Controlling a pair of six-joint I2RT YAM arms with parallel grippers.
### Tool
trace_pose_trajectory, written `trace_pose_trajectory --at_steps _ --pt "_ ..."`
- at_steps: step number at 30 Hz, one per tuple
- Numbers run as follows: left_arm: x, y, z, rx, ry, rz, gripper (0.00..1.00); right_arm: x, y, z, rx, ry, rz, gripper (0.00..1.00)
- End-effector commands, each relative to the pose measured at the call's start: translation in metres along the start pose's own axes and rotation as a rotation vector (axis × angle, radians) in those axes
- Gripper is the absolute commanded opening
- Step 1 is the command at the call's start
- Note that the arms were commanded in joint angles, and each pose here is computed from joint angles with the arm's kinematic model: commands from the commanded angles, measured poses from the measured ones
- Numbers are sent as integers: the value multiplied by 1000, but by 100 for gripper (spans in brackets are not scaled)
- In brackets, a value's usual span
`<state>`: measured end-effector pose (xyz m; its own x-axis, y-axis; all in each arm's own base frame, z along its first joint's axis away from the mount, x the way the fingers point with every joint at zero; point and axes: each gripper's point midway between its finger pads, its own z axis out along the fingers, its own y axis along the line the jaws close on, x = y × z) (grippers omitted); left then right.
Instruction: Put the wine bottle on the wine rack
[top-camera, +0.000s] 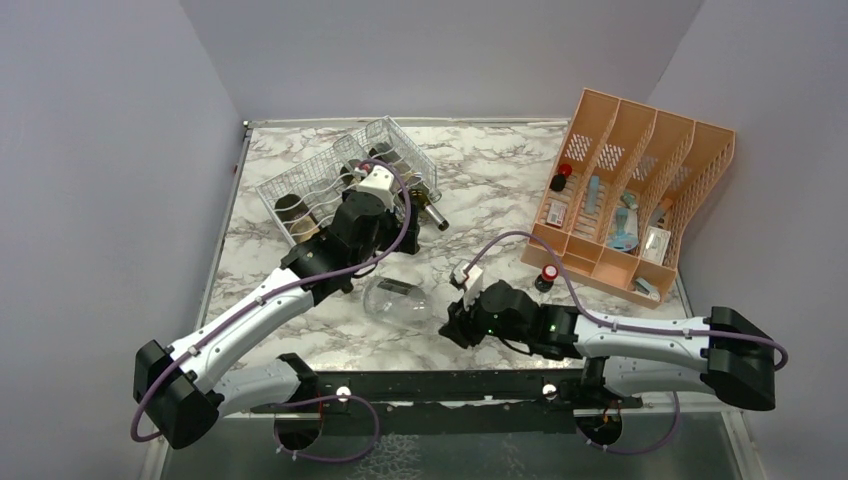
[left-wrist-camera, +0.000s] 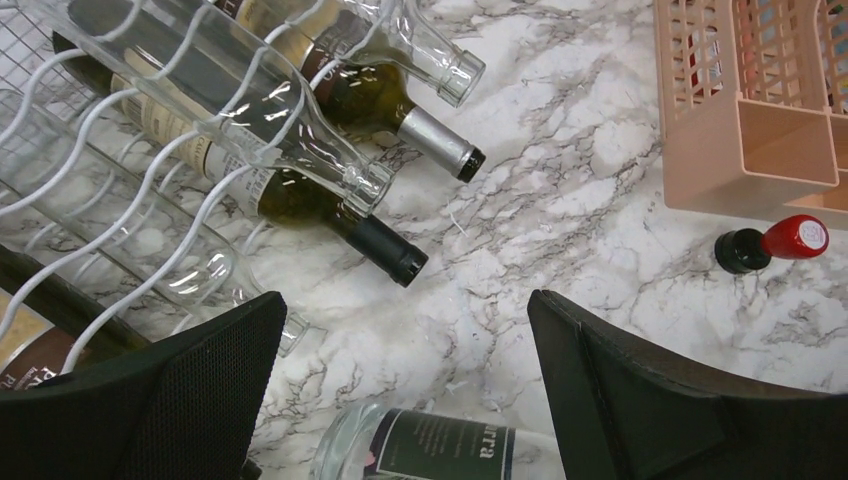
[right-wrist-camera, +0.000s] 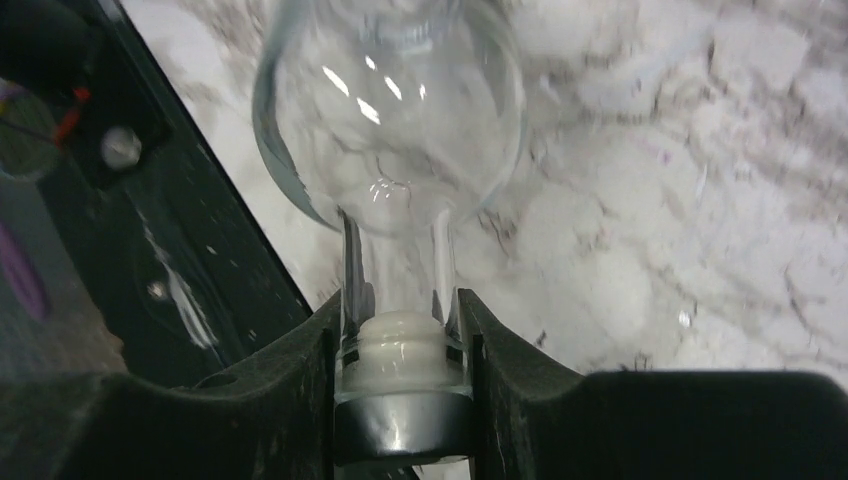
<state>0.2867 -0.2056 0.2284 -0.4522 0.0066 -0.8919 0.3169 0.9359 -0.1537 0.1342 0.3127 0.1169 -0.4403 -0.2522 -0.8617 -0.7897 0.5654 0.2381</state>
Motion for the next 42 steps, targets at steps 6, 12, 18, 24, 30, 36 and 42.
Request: trace_pose_trajectory --at_steps 6,12,18,24,30,36,42 --pt "21 3 -3 38 60 -21 99 58 -27 -4 116 221 -2 1" --pt "49 11 2 10 135 -10 99 79 -28 10 139 322 20 1" --pt "77 17 12 -21 239 3 99 88 -36 15 196 365 38 9" --pt "108 17 23 -28 344 0 90 94 -39 16 230 381 63 29" --pt "134 20 32 -35 426 2 74 95 -43 13 248 380 65 43" --pt "144 15 36 -6 463 -1 59 88 -40 16 226 379 28 51" --pt "146 14 33 10 470 -7 54 84 -31 25 174 399 -4 56"
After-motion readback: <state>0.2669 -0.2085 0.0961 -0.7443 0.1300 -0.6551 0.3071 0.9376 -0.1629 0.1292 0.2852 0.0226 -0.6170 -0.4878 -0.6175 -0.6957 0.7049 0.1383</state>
